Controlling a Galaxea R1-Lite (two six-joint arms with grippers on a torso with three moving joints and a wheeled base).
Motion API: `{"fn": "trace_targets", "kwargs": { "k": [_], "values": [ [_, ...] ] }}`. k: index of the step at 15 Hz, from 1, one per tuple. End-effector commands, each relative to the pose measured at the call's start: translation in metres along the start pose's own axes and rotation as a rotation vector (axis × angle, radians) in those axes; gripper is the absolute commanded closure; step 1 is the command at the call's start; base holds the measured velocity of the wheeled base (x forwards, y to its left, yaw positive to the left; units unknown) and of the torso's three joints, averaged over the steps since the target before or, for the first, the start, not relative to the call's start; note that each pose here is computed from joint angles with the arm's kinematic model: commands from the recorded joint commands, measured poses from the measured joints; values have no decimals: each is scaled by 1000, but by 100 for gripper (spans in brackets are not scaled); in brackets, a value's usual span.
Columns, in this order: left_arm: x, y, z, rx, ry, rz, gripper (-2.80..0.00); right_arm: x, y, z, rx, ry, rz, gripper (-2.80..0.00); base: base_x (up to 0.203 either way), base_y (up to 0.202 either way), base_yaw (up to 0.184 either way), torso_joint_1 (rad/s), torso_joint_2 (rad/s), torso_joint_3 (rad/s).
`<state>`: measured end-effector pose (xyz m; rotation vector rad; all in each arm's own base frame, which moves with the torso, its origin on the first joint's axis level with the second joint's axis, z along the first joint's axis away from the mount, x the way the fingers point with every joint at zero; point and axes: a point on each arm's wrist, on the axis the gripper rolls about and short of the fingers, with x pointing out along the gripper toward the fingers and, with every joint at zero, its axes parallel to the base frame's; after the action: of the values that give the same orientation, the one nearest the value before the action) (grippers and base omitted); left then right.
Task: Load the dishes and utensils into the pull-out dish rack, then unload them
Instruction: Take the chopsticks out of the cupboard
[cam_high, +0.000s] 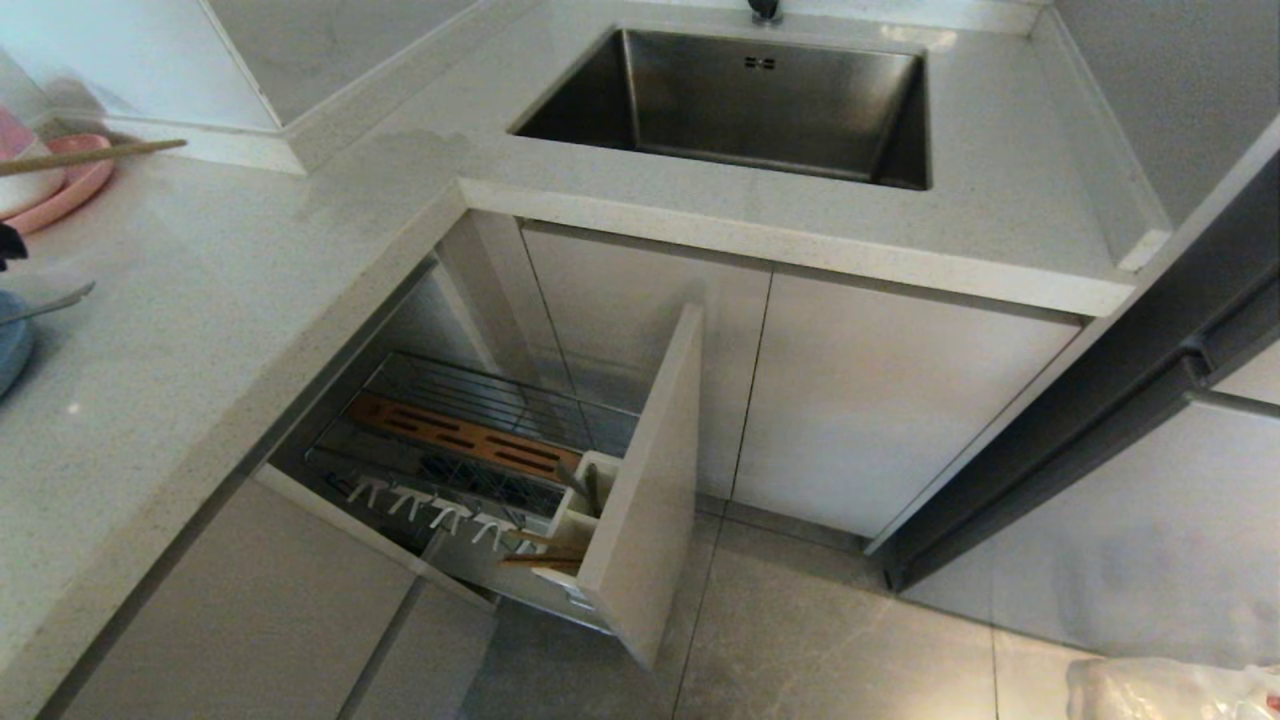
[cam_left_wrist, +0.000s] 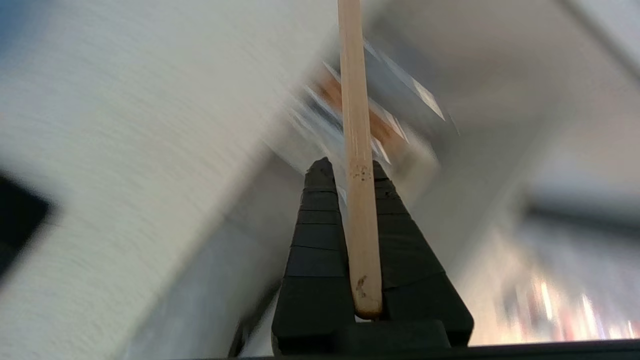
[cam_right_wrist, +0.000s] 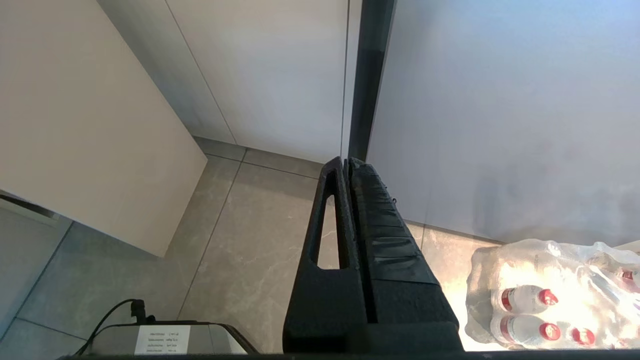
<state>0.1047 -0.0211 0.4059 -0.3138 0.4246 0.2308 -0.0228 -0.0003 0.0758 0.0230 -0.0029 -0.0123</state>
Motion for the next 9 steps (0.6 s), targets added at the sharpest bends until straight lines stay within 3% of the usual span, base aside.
{"fn": "trace_targets", "kwargs": {
  "k": [1, 6, 9],
  "values": [
    [18, -1, 7, -33, -25, 88, 0, 0, 0, 0, 0, 1, 0, 0, 0, 0, 0, 0, 0, 0],
    [103, 12, 46, -173, -236, 436, 0, 0, 0, 0, 0, 1, 0, 0, 0, 0, 0, 0, 0, 0],
    [147, 17, 57, -199, -308, 546, 0, 0, 0, 0, 0, 0, 0, 0, 0, 0, 0, 0, 0, 0]
  ]
}}
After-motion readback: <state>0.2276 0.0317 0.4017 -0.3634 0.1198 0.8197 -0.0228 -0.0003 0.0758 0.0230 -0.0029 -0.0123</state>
